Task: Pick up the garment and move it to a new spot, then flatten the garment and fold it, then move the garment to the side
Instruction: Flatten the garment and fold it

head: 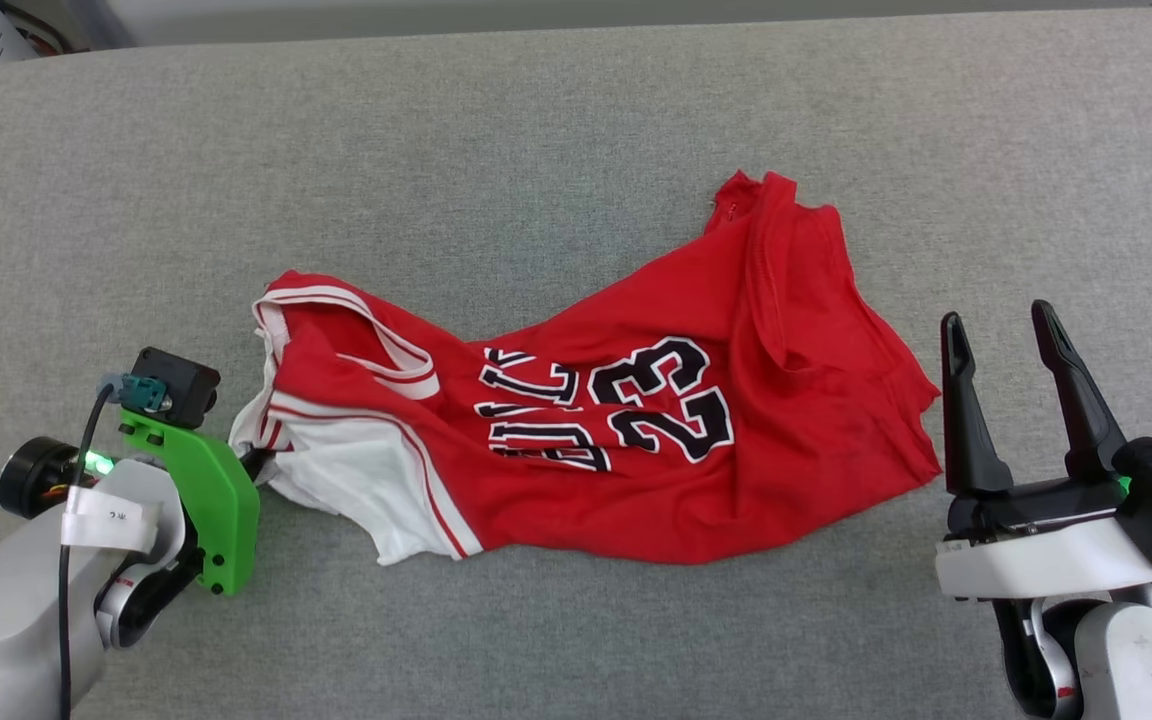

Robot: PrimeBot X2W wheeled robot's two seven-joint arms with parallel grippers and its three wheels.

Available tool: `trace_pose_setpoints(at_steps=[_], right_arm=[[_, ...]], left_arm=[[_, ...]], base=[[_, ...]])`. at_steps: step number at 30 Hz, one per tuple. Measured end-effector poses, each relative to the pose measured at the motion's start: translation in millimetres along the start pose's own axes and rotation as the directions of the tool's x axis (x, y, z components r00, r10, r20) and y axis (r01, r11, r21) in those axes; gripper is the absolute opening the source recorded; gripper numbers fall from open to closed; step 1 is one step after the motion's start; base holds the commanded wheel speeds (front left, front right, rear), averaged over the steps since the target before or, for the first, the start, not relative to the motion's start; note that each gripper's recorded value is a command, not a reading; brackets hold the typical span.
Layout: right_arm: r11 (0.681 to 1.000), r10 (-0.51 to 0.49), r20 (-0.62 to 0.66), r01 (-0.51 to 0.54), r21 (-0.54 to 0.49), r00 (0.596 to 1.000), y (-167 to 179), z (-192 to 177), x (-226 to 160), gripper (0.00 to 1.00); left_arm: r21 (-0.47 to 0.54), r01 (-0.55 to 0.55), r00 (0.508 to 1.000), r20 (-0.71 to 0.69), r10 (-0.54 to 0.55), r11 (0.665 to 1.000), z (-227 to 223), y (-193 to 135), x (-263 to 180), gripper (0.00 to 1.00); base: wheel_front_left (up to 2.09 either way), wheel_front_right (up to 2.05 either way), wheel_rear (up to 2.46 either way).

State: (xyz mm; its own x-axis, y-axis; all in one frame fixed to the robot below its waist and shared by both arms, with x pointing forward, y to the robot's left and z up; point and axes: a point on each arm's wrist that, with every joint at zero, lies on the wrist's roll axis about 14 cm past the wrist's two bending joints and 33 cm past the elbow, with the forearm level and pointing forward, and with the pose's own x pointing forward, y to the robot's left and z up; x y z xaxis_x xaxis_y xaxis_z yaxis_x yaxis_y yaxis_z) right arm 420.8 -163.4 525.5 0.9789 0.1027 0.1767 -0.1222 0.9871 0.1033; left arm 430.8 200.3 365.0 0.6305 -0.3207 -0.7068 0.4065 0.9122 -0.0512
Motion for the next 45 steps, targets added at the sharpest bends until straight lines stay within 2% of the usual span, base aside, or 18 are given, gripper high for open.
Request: trace_pose_setpoints(at_steps=[3, 4, 5, 6, 11, 15, 20, 31, 32, 34, 36, 39, 43, 45], right_arm=[[1.000, 0.001, 0.002, -0.001, -0.001, 1.000, 0.3, 0.9, -0.2, 1.00], [1.000, 0.002, 0.003, -0.002, -0.002, 1.000, 0.5, 1.5, -0.3, 1.00], [1.000, 0.002, 0.006, -0.002, -0.002, 1.000, 0.7, 2.6, -0.4, 1.00], [1.000, 0.004, 0.009, -0.003, -0.005, 1.000, 1.2, 3.9, -0.6, 1.00], [1.000, 0.010, 0.027, -0.009, -0.019, 1.000, 3.1, 11.8, -2.8, 1.00], [1.000, 0.013, 0.039, -0.012, -0.020, 0.999, 4.9, 17.7, -7.0, 1.00], [0.999, 0.031, 0.071, -0.029, -0.028, 0.997, 11.1, 29.2, -7.7, 1.00], [0.994, 0.100, 0.175, -0.089, -0.070, 0.980, 32.6, 63.0, 1.3, 1.00], [0.988, 0.137, 0.243, -0.117, -0.096, 0.960, 42.6, 84.4, 12.2, 1.00], [0.982, 0.177, 0.276, -0.151, -0.113, 0.945, 49.8, 95.7, 19.4, 1.00], [0.968, 0.241, 0.282, -0.211, -0.133, 0.928, 59.6, 99.4, 26.0, 1.00], [0.923, 0.374, 0.214, -0.341, -0.175, 0.902, 78.6, 83.6, 33.3, 1.00], [0.827, 0.546, 0.021, -0.536, -0.169, 0.837, 110.0, 53.5, 39.2, 1.00], [0.760, 0.619, -0.117, -0.630, -0.158, 0.777, 126.4, 33.7, 35.8, 1.00]], left_arm=[[-0.020, -0.011, 1.000, 0.020, 0.012, 1.000, -1.3, 0.6, 1.5, 0.00], [-0.024, -0.016, 0.999, 0.033, 0.016, 1.000, -0.6, 0.7, 1.5, 0.15], [-0.026, -0.028, 0.998, 0.058, 0.029, 0.999, 1.5, 1.6, 1.2, 0.93], [-0.021, -0.049, 0.994, 0.095, 0.051, 0.999, 5.9, 4.2, 0.5, 1.00], [0.007, -0.165, 0.951, 0.266, 0.157, 0.986, 30.7, 18.9, -12.4, 1.00], [-0.004, -0.272, 0.879, 0.406, 0.250, 0.962, 63.3, 28.7, -32.2, 1.00], [-0.029, -0.343, 0.773, 0.559, 0.299, 0.939, 97.4, 17.5, -66.4, 1.00], [-0.140, -0.480, 0.560, 0.711, 0.426, 0.866, 100.3, 1.0, -131.8, 1.00], [-0.183, -0.519, 0.506, 0.721, 0.473, 0.835, 95.1, 1.2, -145.6, 1.00], [-0.209, -0.529, 0.485, 0.721, 0.495, 0.823, 91.8, -0.2, -150.6, 1.00], [-0.232, -0.533, 0.473, 0.716, 0.514, 0.813, 87.3, -1.7, -152.9, 1.00], [-0.246, -0.536, 0.470, 0.708, 0.527, 0.808, 80.8, -4.4, -153.5, 1.00], [-0.258, -0.535, 0.469, 0.702, 0.537, 0.805, 75.7, -6.3, -153.1, 1.00], [-0.263, -0.530, 0.471, 0.699, 0.538, 0.806, 74.9, -7.1, -151.2, 1.00]], base=[[0.00, 0.00, 0.00], [0.00, 0.00, 0.00], [0.00, 0.00, 0.00], [0.00, 0.00, 0.00], [0.00, 0.00, 0.00], [0.00, 0.00, 0.00], [0.00, 0.00, 0.00], [0.00, 0.00, 0.00], [0.00, 0.00, 0.00], [0.00, 0.00, 0.00], [0.00, 0.00, 0.00], [0.00, 0.00, 0.00], [0.00, 0.00, 0.00], [0.00, 0.00, 0.00]])
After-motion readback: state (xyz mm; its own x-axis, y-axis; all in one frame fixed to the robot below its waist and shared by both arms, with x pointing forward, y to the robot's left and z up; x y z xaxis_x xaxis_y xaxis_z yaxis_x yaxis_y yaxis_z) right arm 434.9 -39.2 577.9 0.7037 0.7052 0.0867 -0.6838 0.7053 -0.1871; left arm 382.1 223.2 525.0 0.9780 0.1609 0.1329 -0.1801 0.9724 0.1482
